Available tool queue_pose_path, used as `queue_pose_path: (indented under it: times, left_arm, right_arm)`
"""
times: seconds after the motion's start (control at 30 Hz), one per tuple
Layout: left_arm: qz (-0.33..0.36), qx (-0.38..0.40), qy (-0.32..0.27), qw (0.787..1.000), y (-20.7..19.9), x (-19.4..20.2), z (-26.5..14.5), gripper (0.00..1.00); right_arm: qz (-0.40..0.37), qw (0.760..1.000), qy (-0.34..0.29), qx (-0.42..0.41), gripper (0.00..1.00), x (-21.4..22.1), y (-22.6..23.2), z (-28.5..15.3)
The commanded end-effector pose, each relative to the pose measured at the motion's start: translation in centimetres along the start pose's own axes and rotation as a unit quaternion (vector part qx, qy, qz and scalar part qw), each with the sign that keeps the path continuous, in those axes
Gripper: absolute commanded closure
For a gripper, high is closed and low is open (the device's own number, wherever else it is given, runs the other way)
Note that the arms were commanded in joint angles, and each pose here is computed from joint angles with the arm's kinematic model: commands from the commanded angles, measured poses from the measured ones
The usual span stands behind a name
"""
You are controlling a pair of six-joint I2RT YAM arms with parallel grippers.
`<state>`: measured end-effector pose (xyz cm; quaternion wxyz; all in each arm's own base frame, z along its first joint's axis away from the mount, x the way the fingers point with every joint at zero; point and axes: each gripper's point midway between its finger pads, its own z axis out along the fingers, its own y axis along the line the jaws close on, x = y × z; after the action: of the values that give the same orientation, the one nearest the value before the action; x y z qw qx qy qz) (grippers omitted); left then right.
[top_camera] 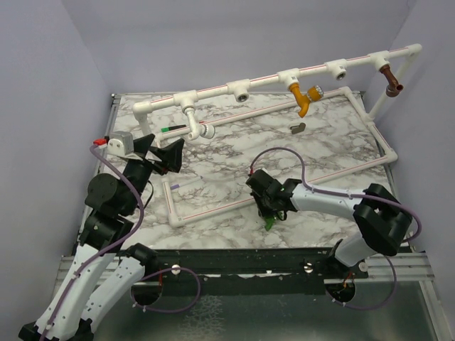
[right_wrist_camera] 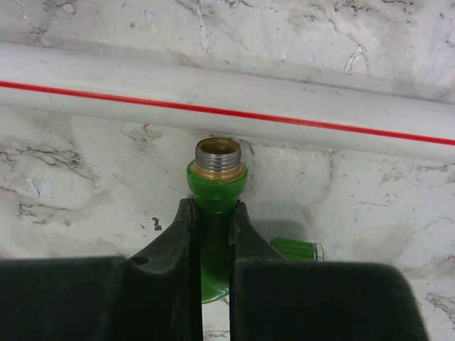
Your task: Install the water faucets
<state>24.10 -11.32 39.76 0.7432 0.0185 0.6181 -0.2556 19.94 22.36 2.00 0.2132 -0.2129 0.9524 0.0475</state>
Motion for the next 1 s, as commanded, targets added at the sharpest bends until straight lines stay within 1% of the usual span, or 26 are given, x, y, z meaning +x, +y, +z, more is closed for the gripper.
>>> queue_pose_path:
  times: [0.0, 0.3, 0.4, 0.5, 0.6, 0.73, 0.83, 0.97]
  left_arm:
    - [-0.021, -0.021, 0.055, 0.998, 0.7, 2.7, -0.7, 0.01]
    - [-0.087, -0.030, 0.120, 0.988, 0.1, 4.4, -2.8, 0.01]
    - [-0.119, -0.028, 0.152, 0.981, -0.3, 6.1, -3.2, 0.01]
    - [-0.155, -0.005, 0.204, 0.967, -1.5, 8.8, -3.8, 0.01]
    - [-0.180, 0.007, 0.258, 0.949, -2.2, 11.6, -4.6, 0.01]
    - [-0.205, 0.026, 0.309, 0.928, -3.1, 14.1, -5.9, 0.01]
    - [-0.224, 0.043, 0.350, 0.908, -4.0, 15.7, -6.6, 0.01]
    - [-0.250, 0.065, 0.413, 0.874, -5.2, 18.0, -7.8, 0.01]
  right_arm:
    - [-0.009, 0.999, -0.031, -0.007, 1.00, -0.6, 0.5, -1.3]
    - [-0.038, 0.989, -0.114, -0.090, 1.00, -2.2, 2.6, -4.2]
    - [-0.062, 0.980, -0.146, -0.124, 1.00, -3.0, 3.6, -5.3]
    - [-0.095, 0.965, -0.181, -0.162, 0.99, -3.8, 5.0, -6.9]
    - [-0.126, 0.945, -0.218, -0.207, 1.00, -4.4, 6.5, -8.6]
    - [-0.171, 0.912, -0.267, -0.259, 1.00, -4.8, 8.2, -10.6]
    - [-0.207, 0.881, -0.310, -0.291, 1.00, -5.4, 9.7, -12.3]
    - [-0.267, 0.838, -0.353, -0.318, 1.00, -6.0, 11.9, -14.2]
